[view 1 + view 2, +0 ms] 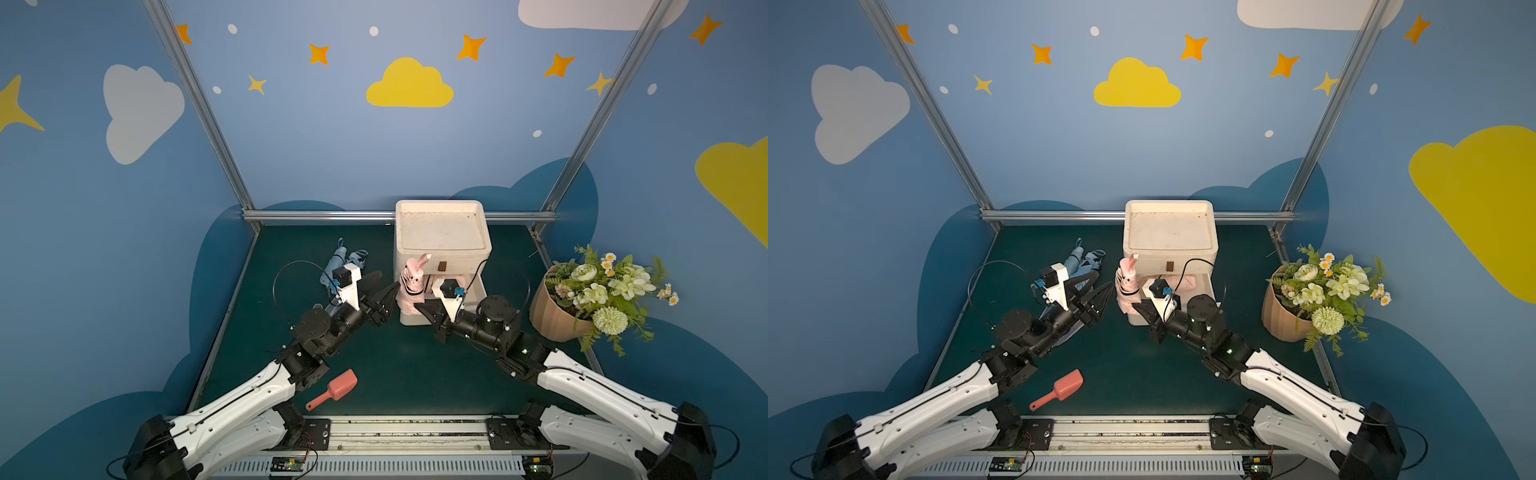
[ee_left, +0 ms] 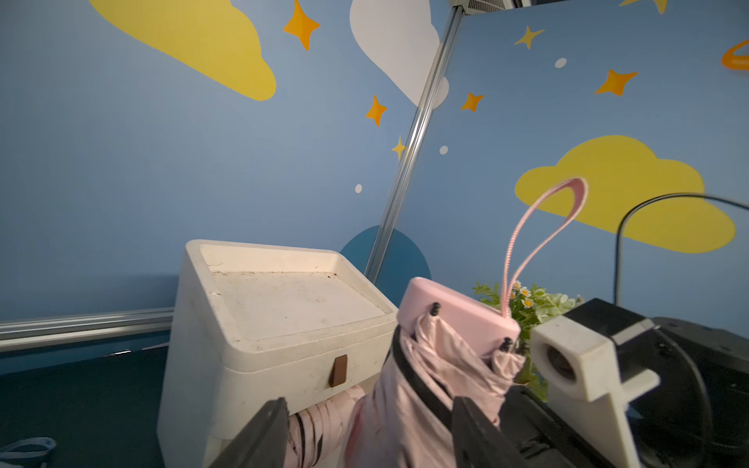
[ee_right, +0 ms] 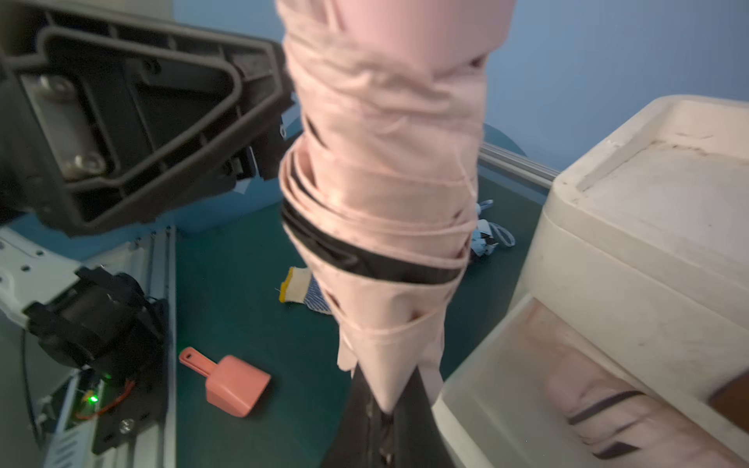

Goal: Place the umbrella in the drawer by color
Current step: Place the umbrella in the drawer.

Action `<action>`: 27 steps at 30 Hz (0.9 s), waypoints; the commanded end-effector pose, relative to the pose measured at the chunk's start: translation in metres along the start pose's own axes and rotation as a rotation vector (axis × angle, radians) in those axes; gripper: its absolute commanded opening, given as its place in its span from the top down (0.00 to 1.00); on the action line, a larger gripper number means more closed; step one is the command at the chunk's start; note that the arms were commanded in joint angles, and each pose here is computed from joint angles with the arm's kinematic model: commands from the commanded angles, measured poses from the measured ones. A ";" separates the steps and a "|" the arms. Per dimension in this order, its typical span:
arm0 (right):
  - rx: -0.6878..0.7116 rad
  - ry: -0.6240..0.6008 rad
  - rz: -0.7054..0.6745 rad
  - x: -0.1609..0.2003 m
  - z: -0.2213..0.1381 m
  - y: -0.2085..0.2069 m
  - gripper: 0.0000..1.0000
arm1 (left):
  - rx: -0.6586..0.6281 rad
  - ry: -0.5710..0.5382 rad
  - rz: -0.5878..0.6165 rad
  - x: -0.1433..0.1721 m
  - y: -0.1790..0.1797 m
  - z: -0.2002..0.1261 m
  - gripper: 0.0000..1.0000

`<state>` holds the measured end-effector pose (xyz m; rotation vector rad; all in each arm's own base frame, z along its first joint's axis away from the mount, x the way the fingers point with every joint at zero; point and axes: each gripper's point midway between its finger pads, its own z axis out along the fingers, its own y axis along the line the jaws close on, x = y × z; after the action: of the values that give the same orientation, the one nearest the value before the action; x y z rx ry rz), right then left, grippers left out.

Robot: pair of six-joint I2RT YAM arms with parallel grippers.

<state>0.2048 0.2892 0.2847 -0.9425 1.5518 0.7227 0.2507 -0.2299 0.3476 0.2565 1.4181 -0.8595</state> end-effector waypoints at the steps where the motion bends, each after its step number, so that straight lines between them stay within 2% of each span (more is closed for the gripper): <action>1: 0.109 0.104 -0.327 -0.019 -0.031 -0.021 1.00 | -0.133 0.097 0.054 0.020 0.026 -0.017 0.18; 3: 0.095 0.267 -0.437 -0.006 -0.044 -0.029 1.00 | -0.185 0.144 0.084 0.033 0.038 -0.030 0.11; 6: 0.095 0.503 -0.542 0.011 -0.061 -0.047 1.00 | -0.247 0.208 0.117 0.053 0.054 -0.048 0.07; 8: 0.090 0.604 -0.589 0.017 -0.066 -0.056 1.00 | -0.263 0.245 0.130 0.063 0.060 -0.059 0.00; 11: 0.117 0.723 -0.657 0.023 -0.068 -0.072 1.00 | -0.272 0.283 0.133 0.074 0.064 -0.074 0.00; 14: 0.159 0.869 -0.734 0.030 -0.070 -0.094 1.00 | -0.284 0.270 0.129 0.080 0.070 -0.086 0.00; 18: 0.231 1.083 -0.832 0.040 -0.075 -0.124 1.00 | -0.290 0.179 0.104 0.064 0.071 -0.097 0.00; 21: 0.260 1.179 -0.892 0.045 -0.074 -0.138 1.00 | -0.309 0.144 0.086 0.060 0.074 -0.104 0.00; 27: 0.235 1.264 -0.923 0.062 -0.063 -0.145 1.00 | -0.321 0.125 0.069 0.057 0.076 -0.108 0.00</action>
<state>0.2867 0.1592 0.2273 -1.9099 1.8377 -0.7755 0.2136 -0.1344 0.2544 0.1390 1.6178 -0.5689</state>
